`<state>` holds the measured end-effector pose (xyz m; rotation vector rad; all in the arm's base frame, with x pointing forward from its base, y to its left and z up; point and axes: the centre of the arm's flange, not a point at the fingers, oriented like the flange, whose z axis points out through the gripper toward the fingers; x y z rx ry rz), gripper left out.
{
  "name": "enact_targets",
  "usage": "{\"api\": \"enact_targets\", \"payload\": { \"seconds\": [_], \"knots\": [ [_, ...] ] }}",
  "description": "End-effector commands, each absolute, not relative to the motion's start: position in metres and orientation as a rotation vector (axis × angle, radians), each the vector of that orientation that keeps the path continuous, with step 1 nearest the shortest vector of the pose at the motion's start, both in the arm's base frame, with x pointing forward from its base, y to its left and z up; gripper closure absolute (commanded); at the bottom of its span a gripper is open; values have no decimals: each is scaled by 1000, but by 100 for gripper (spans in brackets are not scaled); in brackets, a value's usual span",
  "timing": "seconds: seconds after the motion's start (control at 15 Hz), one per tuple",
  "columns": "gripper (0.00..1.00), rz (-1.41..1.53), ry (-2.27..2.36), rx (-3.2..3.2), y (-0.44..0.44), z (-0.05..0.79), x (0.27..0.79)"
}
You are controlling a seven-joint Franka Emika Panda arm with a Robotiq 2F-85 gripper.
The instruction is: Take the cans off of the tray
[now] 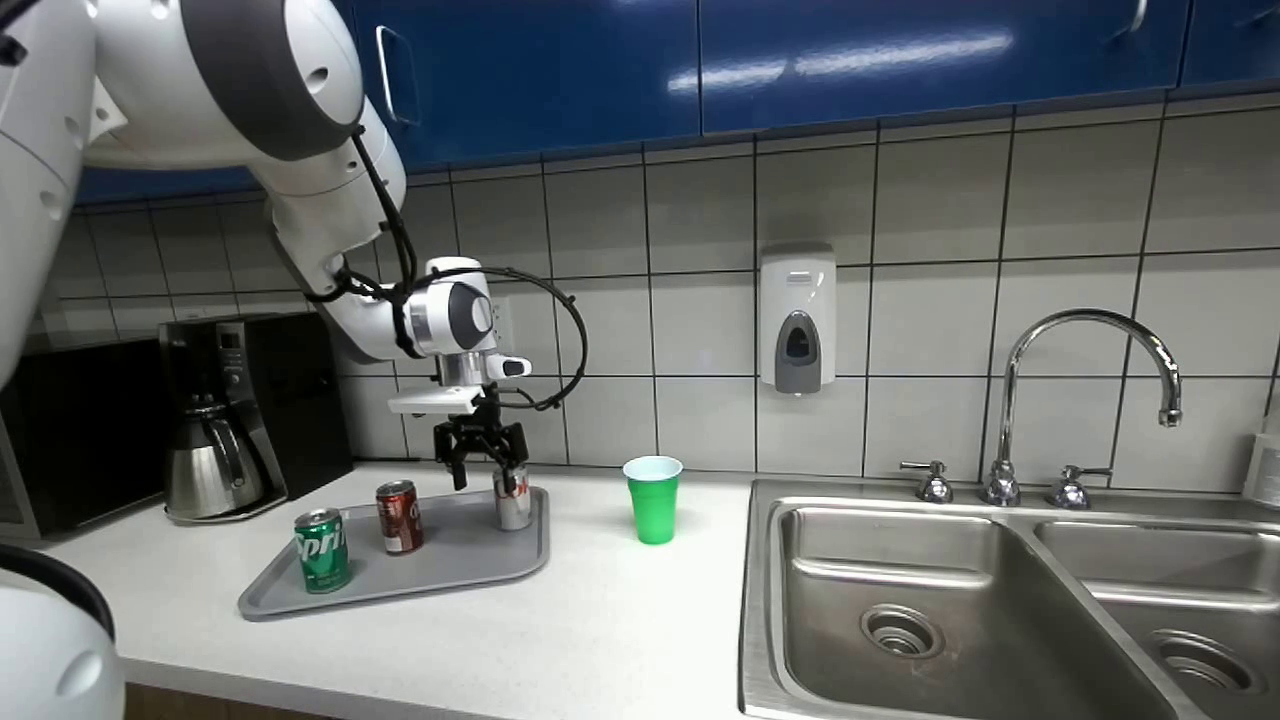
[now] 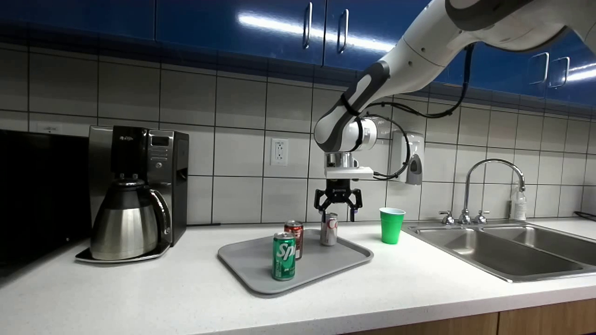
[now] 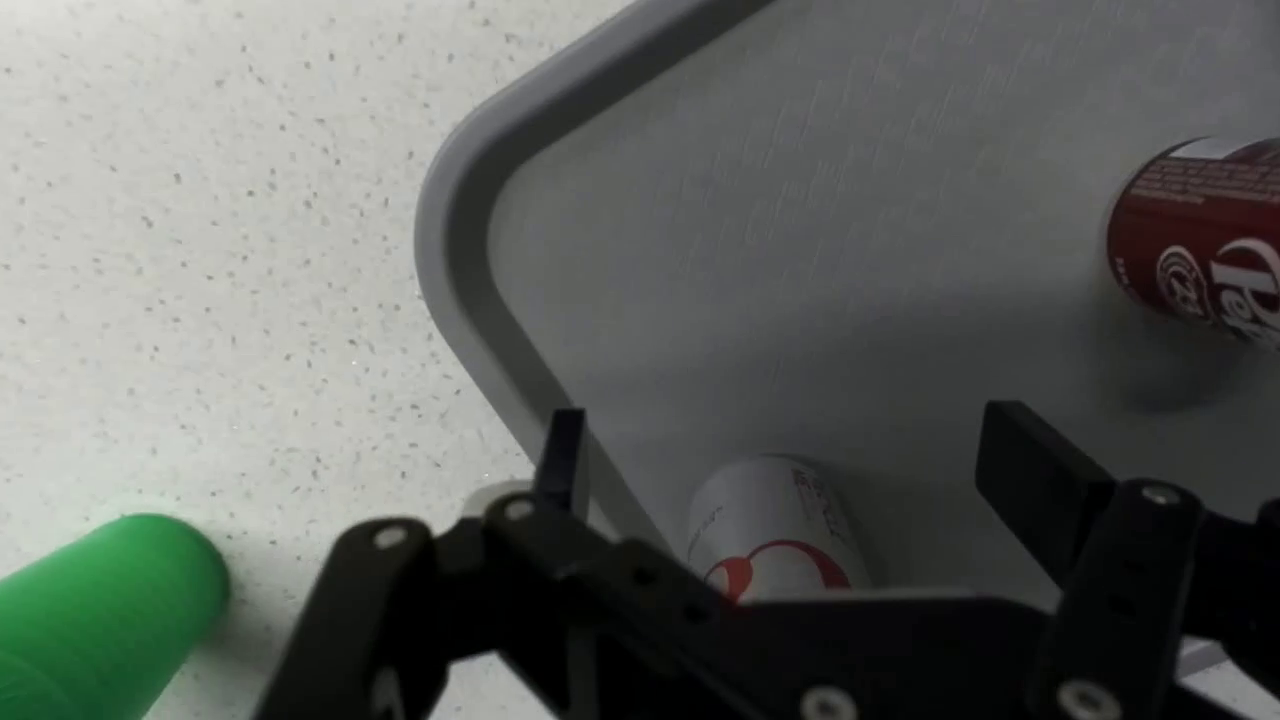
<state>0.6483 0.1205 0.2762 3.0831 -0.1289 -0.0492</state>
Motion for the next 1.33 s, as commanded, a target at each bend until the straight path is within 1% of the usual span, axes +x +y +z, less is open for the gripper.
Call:
{"api": "enact_targets", "payload": {
  "seconds": [0.0,0.6,1.27],
  "knots": [
    [0,-33,-178,3066,127,273,675],
    [0,-5,-251,3055,121,260,702],
    [0,10,-247,3051,125,251,717]
  ]
}}
